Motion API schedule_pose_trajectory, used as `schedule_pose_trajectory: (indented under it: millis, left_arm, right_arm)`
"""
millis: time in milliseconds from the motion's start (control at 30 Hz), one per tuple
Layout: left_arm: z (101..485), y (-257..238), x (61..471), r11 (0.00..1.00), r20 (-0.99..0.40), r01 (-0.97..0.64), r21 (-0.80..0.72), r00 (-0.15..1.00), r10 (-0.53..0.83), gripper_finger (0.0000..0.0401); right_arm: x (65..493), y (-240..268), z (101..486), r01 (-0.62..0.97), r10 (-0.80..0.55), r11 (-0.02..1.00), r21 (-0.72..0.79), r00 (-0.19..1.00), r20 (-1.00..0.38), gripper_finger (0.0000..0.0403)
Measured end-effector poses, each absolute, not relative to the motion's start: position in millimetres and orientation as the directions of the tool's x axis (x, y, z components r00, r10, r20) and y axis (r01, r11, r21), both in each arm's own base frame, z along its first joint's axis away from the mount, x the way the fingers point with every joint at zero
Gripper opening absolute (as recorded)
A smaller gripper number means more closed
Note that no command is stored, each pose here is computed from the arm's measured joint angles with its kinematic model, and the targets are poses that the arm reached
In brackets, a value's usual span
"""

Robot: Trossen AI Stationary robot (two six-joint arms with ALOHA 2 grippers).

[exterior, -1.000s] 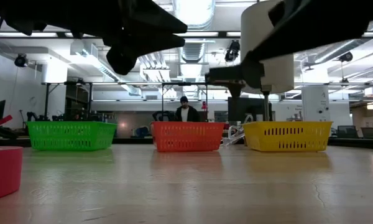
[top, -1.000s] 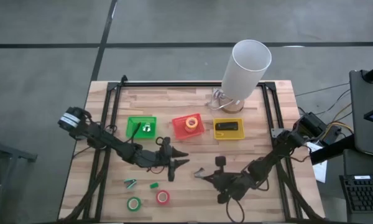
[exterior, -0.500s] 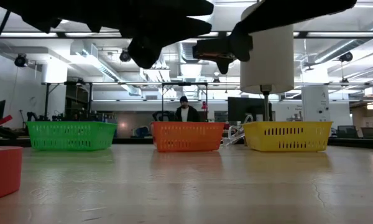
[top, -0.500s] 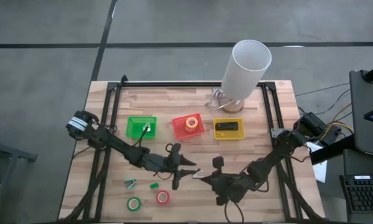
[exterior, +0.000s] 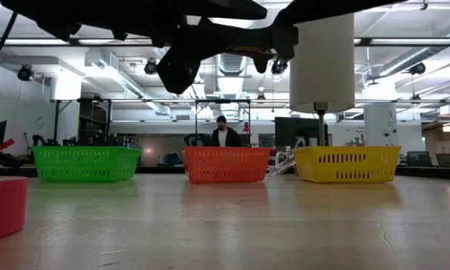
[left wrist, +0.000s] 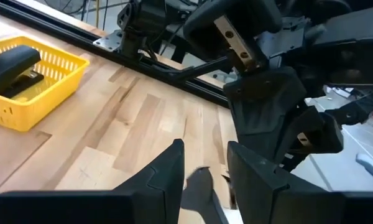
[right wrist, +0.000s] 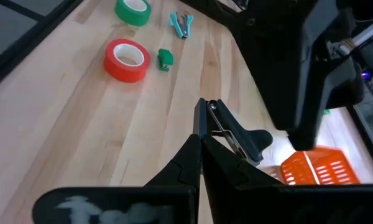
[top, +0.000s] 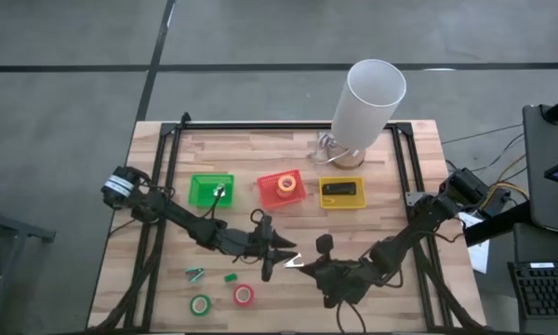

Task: Pick and place Stapler, Stapler remover, tape
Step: Put the black staple remover into the green basket

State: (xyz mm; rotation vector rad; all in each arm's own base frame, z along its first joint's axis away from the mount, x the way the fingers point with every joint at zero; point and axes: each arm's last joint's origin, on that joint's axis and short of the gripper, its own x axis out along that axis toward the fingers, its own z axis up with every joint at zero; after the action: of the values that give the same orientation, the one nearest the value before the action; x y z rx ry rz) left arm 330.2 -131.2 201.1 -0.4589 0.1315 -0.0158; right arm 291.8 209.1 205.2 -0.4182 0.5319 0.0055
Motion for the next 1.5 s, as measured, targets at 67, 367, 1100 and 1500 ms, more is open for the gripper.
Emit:
schedule_pose_trajectory:
  millis: [67, 367, 1100, 1500]
  left_arm:
    - [200.5, -131.3, 330.0, 0.894, -0.130, -0.018, -0.448, 0.990, -0.045, 0.0124]
    - [199.7, -131.2, 329.6, 0.891, -0.135, -0.020, -0.453, 0.990, -0.047, 0.0113]
    - [195.5, -130.9, 328.7, 0.919, -0.166, -0.021, -0.394, 0.985, -0.049, 0.0015]
    - [195.4, -130.2, 328.7, 0.937, -0.165, -0.037, -0.347, 0.986, -0.022, 0.0003]
  right_arm:
    - [292.0, 208.8, 205.8, -0.103, -0.117, 0.910, -0.401, 0.865, -0.487, 0.0008]
    - [292.5, 207.1, 205.0, -0.095, -0.130, 0.907, -0.410, 0.864, -0.486, 0.0008]
    - [294.7, 206.1, 207.5, -0.080, -0.146, 0.899, -0.430, 0.872, -0.468, 0.0008]
    - [295.1, 206.1, 207.9, -0.060, -0.144, 0.917, -0.394, 0.873, -0.466, 0.0009]
